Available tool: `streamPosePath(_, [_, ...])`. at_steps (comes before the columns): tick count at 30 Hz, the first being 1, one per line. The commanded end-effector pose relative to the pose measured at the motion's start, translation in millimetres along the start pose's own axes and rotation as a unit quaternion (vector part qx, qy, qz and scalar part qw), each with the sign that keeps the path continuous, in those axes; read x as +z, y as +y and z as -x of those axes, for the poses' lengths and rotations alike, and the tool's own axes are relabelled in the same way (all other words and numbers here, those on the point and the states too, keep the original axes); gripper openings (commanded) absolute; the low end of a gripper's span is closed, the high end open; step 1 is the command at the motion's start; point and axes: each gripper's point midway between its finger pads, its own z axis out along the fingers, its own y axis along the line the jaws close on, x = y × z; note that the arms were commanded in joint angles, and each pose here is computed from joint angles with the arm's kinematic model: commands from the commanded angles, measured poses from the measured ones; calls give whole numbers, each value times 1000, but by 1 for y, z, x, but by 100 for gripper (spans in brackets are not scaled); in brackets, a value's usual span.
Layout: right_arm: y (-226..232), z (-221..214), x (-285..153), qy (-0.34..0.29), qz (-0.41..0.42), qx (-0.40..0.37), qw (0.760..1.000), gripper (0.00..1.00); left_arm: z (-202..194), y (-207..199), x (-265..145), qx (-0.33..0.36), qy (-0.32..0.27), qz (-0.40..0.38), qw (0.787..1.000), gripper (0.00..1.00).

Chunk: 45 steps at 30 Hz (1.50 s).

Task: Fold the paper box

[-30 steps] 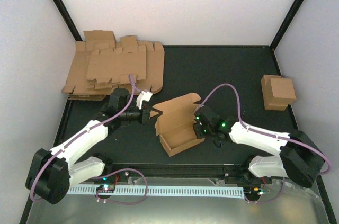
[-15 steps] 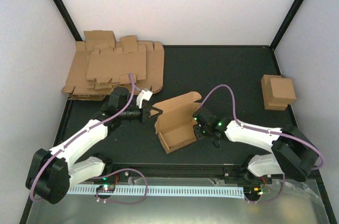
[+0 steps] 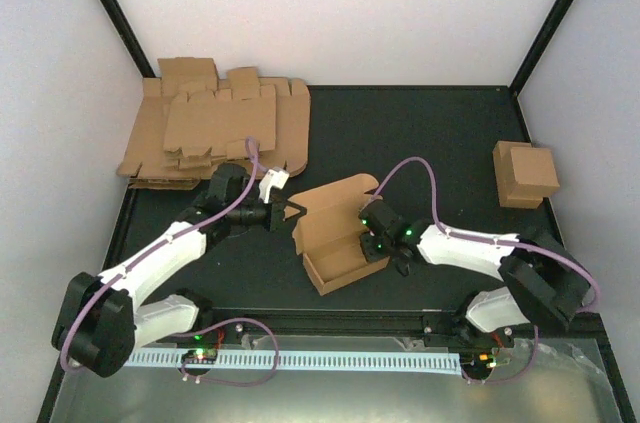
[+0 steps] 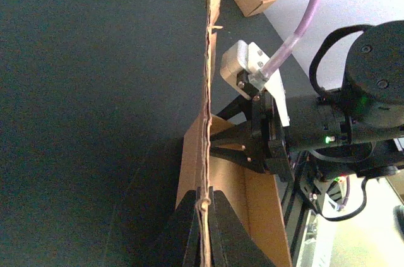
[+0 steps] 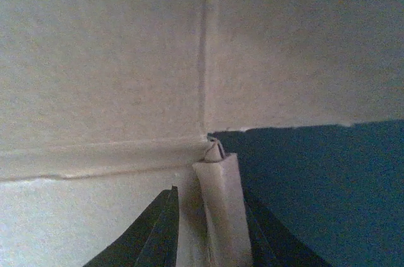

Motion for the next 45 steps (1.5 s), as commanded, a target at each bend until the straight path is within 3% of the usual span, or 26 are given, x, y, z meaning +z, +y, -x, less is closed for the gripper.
streamPosePath(1, [7,8,5,-5,6,-6,1000,28,9,2,-1,4,-4,15,1000,2])
streamPosePath(9, [-6,-3,-2,9,-20,-9,1000,27,21,-9,-8,30,-30,9,999,2])
streamPosePath(13, [-6,-3,-3,7,-19,-7,1000,4,22,-11,-8,29,-30,2,999,1])
streamPosePath(21, [-7,7,-5,-9,-29,0,1000,2,22,-13,-8,26,-32,-3,999,3])
streamPosePath(28, [-21,13,-7,-28,-70,36,996,2,20,-11,-10,20,-33,4,999,58])
streamPosePath(31, [-28,20,-10,-42,-92,72,992,2,22,-10,-14,23,-43,18,999,75])
streamPosePath(36, [-25,34,-13,-75,-82,118,987,5,24,-3,-23,15,-73,49,996,89])
streamPosePath(39, [-23,40,-11,-93,-75,133,984,13,24,6,-31,5,-101,83,991,97])
streamPosePath(45, [-20,39,-3,-92,-69,129,985,29,24,19,-53,-2,-150,146,978,99])
